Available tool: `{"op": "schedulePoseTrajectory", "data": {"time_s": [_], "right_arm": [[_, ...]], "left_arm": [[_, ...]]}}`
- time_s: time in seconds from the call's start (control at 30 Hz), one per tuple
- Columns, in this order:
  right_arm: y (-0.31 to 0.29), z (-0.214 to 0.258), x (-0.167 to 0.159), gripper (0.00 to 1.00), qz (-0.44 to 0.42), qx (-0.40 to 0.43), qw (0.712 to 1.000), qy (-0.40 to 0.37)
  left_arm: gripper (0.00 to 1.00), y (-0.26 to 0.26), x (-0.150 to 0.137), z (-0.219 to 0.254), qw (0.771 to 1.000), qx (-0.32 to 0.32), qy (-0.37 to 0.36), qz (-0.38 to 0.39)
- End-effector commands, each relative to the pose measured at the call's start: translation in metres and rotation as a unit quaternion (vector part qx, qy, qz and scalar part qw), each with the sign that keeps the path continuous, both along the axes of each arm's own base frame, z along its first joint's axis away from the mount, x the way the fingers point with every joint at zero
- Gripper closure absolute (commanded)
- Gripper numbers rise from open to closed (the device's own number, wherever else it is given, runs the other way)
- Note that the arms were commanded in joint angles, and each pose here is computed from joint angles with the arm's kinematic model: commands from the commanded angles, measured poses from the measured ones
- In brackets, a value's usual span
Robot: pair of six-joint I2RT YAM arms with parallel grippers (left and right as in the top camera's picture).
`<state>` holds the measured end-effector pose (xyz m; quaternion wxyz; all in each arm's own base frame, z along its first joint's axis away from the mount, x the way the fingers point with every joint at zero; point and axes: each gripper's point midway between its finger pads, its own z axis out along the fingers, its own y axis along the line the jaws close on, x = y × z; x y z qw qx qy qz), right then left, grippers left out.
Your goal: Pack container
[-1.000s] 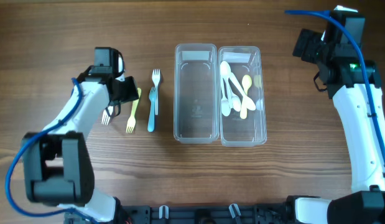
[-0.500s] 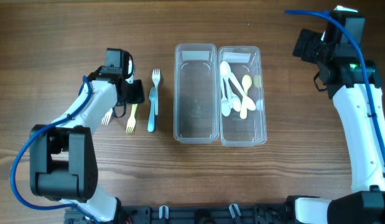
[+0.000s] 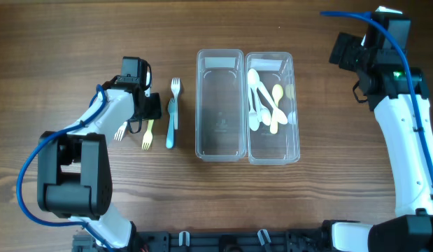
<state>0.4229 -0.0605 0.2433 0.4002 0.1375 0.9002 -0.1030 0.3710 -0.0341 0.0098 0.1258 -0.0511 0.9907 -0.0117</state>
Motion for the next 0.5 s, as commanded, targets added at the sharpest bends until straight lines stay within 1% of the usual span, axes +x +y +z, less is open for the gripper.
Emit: {"op": "schedulePoseTrajectory", "data": {"time_s": [0.0,0.37,0.47], "right_arm": [[-0.001,0.001,0.002,0.0,0.004,-0.007,1.0,0.001],[-0.001,0.001,0.002,0.0,0.004,-0.007,1.0,0.001],[-0.001,0.001,0.002,0.0,0.004,-0.007,1.0,0.001]], "left_arm": [[0.57,0.002,-0.004,-0.007,1.0,0.01,0.009,-0.011],[0.57,0.004,-0.02,-0.024,1.0,0.011,0.022,-0.011],[0.59,0.004,-0.022,-0.025,1.0,0.011,0.025,-0.011]]}}
